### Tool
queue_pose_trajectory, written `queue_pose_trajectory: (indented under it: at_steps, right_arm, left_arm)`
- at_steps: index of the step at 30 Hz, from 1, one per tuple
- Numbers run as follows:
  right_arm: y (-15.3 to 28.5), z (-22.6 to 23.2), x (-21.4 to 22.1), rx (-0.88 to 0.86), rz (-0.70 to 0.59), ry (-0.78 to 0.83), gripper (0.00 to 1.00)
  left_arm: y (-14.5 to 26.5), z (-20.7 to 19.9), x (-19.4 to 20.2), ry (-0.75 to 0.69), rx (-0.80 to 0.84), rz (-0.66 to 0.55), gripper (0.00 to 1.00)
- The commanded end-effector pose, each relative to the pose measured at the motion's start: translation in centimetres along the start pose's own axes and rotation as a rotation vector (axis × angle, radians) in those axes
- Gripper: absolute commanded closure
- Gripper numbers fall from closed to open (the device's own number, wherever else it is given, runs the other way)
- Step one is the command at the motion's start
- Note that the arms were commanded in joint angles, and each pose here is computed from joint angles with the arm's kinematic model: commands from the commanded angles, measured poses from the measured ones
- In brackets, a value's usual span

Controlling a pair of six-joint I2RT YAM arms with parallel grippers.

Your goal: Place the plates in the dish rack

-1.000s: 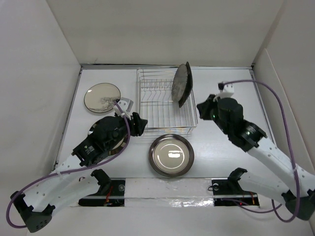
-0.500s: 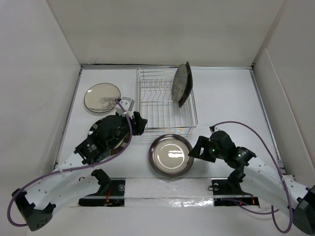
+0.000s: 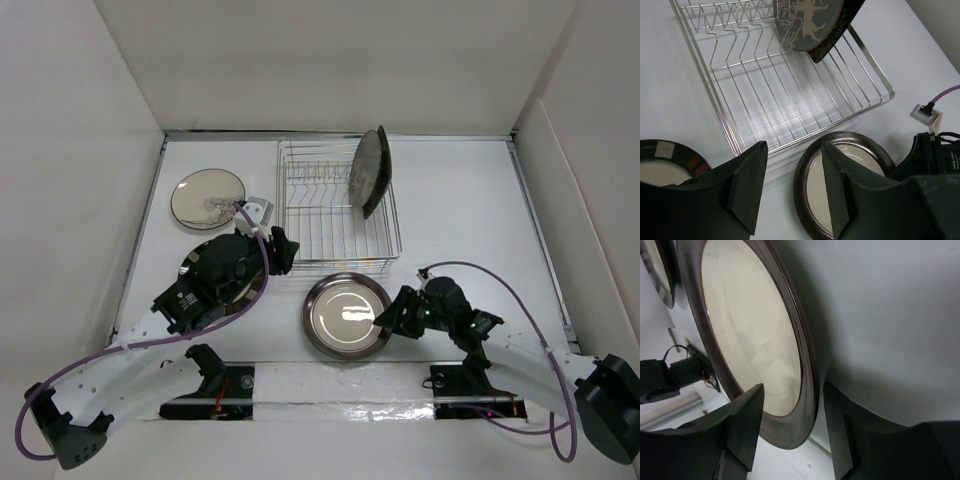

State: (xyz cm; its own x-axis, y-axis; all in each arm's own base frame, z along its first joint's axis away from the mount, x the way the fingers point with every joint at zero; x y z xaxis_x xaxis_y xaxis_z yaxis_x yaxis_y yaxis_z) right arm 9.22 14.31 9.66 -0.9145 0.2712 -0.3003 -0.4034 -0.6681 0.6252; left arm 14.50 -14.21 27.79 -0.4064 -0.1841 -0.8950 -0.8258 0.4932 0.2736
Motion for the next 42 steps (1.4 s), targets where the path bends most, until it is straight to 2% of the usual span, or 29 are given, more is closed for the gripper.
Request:
queue_pose_trajectory:
  at_steps: [1,6,8,11,13,18,22,25,29,36,39,40,42]
  right_arm:
    - [-0.7,-1.2,0.4,0.032,-0.026,-0.066,0.44]
    - [-1.1,-2.1,0.7,0.068,-0.027,-0.103,0.5]
    - [-1.2,-2.5,0.8,0.097,-0.031,-0.107,0.67]
    - [-1.1,-2.9,0.9,0.134,-0.021,-0.111,0.78]
    - [-0.9,-2.7,0.9,0.127,-0.024,-0.104,0.8]
    - [0.3,-2.9,1.6,0.163,0.003,-0.104,1.0]
    - [2.3,-0.8,1.2,0.102,-0.009,-0.048,1.0]
    - [3.8,1.2,1.1,0.041,0.034,0.03,1.0]
    - [6.3,7.4,-0.3,-0.083,0.092,0.197,1.0]
    - [7.8,16.0,-0.9,-0.185,0.168,0.493,1.0]
    - [8.8,18.9,-2.0,-0.245,0.107,0.535,1.0]
    - [9.8,20.9,-3.0,-0.294,0.054,0.559,1.0]
    - [10.6,22.6,-4.4,-0.275,-0.05,0.577,1.0]
  left_arm:
    - [0.2,-0.4,-1.0,0.018,0.02,-0.044,0.56]
    - [0.2,-0.4,-1.0,0.019,0.021,-0.046,0.56]
    - [0.2,-0.4,-1.1,0.019,0.021,-0.048,0.56]
    - [0.2,-0.4,-1.0,0.019,0.021,-0.045,0.56]
    - [0.2,-0.4,-1.0,0.019,0.02,-0.047,0.56]
    - [0.3,-0.4,-1.1,0.023,0.023,-0.05,0.56]
    - [0.4,-0.4,-1.2,0.025,0.022,-0.058,0.56]
    - [0.6,-0.3,-1.4,0.029,0.015,-0.072,0.56]
    - [1.2,-0.4,-2.1,0.045,0.019,-0.113,0.56]
    - [2.4,-0.3,-3.5,0.064,-0.011,-0.174,0.56]
    - [3.5,0.2,-4.5,0.069,-0.058,-0.24,0.56]
    - [3.8,0.4,-4.7,0.075,-0.072,-0.257,0.56]
    - [4.7,0.8,-5.3,0.098,-0.109,-0.315,0.56]
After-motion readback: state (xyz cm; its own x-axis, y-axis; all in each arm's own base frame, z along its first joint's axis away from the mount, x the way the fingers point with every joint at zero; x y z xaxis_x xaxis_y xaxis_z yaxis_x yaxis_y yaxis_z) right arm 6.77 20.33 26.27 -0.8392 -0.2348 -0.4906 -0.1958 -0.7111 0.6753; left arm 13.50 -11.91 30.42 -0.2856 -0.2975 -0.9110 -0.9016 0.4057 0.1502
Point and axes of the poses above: each gripper's point midway between its finger pads, its own y axis back along the fingers, its own z axis along the line the jaws close on, x = y × z, the point moved 10 cm from there along y, back along the fingers, and after that the axes turned 6 degrees about y, right-handed, at the moved point
